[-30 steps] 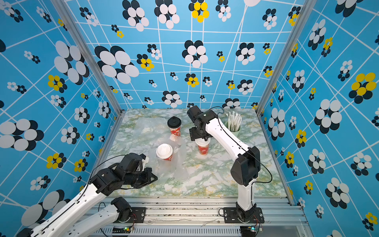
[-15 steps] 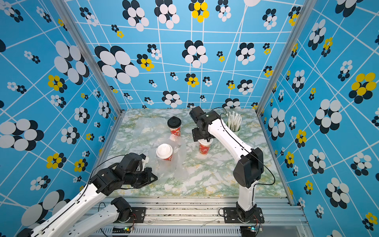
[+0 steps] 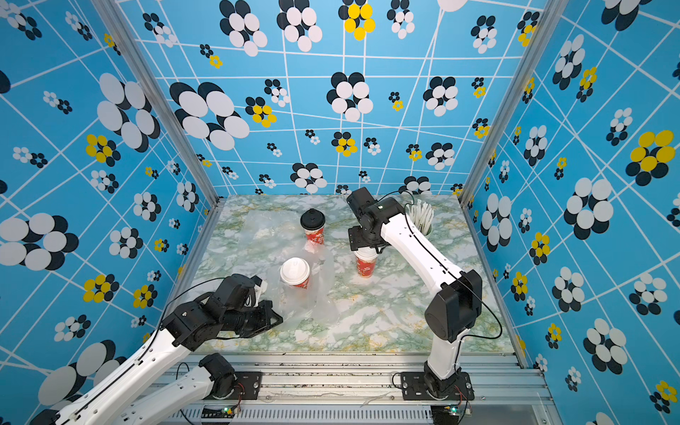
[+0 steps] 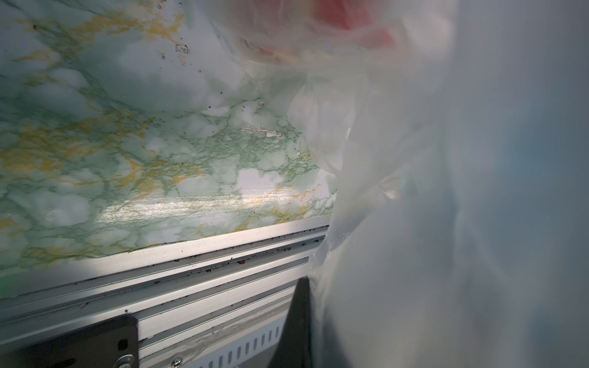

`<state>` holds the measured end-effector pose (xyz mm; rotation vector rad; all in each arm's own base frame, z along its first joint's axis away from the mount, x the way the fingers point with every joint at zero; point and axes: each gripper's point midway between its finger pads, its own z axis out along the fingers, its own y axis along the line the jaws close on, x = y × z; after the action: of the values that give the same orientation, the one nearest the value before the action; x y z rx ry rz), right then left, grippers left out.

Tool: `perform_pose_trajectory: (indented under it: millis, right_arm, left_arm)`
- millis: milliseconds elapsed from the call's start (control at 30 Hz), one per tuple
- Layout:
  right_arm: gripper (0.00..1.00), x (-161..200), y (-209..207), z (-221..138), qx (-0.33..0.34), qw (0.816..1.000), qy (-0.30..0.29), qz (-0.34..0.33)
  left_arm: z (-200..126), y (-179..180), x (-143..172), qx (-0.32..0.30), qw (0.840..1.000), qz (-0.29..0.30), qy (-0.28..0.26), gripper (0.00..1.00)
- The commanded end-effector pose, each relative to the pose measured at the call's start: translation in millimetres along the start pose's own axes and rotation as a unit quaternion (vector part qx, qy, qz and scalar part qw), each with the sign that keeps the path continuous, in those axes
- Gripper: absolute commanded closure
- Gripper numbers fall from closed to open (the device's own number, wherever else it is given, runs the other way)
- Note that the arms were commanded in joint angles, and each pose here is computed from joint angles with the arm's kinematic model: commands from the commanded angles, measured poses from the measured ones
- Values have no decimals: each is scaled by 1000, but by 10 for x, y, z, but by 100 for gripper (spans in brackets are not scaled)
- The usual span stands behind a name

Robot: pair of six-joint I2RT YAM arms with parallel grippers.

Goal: Pack milk tea into plastic carrier bags
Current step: Move the milk tea cup to the center of the board, then pick up the milk tea cup at the center of the board.

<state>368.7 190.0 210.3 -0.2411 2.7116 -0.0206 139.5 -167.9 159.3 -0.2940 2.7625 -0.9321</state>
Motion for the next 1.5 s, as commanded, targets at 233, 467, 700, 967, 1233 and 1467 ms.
perform_pose_trajectory:
  millis: [233, 467, 700, 967, 1233, 1467]
  right_arm:
    - [17, -1, -20, 103, -12, 1000, -13, -1]
    - [21, 64, -14, 207, -13, 1000, -4, -3]
    - [23, 117, -7, 227, -15, 1000, 4, -6]
    - [32, 97, -32, 126, -14, 1000, -1, -7]
    - [37, 0, -71, -262, -26, 999, -32, 2]
    - [39, 7, -117, -725, -38, 998, -52, 10]
  left_arm:
    - [47, 56, 10, -5, 1000, 0, 4, 100]
    - [45, 67, 14, -7, 1000, -3, 4, 100]
    - [27, 50, -4, -5, 1000, -2, 0, 100]
    - [-2, -48, -52, 11, 1000, 3, -9, 100]
    - [-59, -195, -132, 32, 999, 12, -23, 91]
    - [-157, -356, -221, 53, 997, 24, -42, 83]
